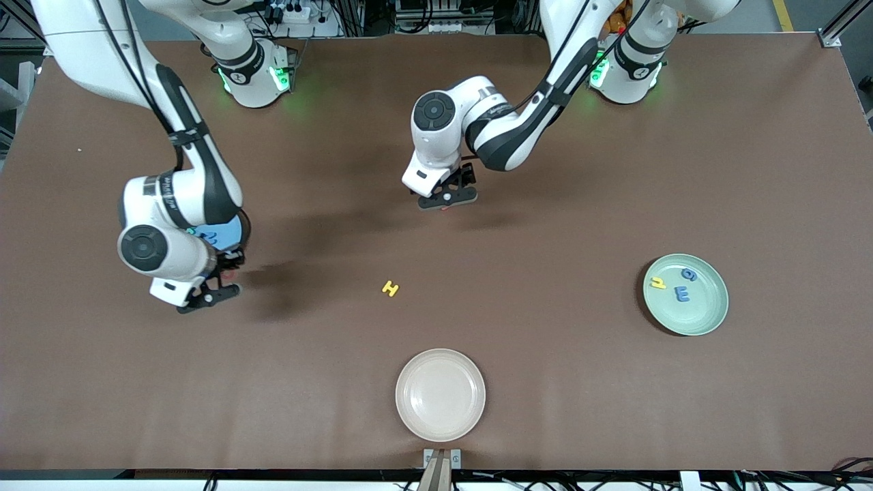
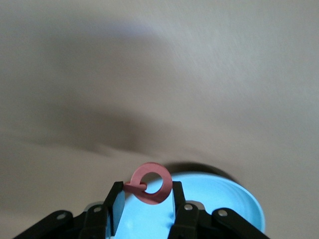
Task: Sort uppercase to blue plate, lowercase to green plate
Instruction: 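Carry the o to the blue plate while the left gripper lowers onto the m, then release the o onto the blue plate while the left gripper grasps the m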
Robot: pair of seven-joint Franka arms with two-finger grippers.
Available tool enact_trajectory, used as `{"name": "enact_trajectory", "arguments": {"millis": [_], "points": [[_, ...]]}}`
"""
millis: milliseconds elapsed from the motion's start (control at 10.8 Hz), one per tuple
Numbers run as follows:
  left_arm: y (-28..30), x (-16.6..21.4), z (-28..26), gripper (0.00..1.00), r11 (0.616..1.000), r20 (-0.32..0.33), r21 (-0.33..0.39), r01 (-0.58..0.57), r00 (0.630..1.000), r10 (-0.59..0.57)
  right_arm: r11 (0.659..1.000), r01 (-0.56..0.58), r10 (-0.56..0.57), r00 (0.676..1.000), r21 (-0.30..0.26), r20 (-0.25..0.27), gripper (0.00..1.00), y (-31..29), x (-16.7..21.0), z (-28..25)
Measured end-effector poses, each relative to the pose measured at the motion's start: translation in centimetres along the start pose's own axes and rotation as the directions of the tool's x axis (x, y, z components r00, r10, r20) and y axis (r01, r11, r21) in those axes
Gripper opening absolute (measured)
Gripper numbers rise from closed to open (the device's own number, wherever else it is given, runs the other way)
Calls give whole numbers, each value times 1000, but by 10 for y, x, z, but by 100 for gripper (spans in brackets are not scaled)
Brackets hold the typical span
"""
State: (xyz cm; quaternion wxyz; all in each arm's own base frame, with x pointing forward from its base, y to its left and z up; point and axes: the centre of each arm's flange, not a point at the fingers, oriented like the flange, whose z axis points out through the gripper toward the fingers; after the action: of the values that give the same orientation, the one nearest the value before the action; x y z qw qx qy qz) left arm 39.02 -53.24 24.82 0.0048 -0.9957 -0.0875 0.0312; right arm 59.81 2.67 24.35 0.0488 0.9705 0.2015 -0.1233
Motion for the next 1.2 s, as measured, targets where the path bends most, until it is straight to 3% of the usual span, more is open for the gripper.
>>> {"name": "enact_trajectory", "arguments": {"millis": [278,555,740,1203], "points": [[-1,4,14,99,999,-55,21,-46,997,47,999,25,-28,997,36,66,45,41,-38,28],[-5,-1,36,96,997,-76,7,-79,994,79,989,-20,-3,988,148,153,45,28,-65,67],[-9,-4,46,93,997,-68,13,-82,994,82,982,-50,9,976,182,218,46,29,-81,81],[-18,-12,66,83,996,-57,12,-89,994,90,959,-112,46,968,260,246,49,23,-91,91]]}}
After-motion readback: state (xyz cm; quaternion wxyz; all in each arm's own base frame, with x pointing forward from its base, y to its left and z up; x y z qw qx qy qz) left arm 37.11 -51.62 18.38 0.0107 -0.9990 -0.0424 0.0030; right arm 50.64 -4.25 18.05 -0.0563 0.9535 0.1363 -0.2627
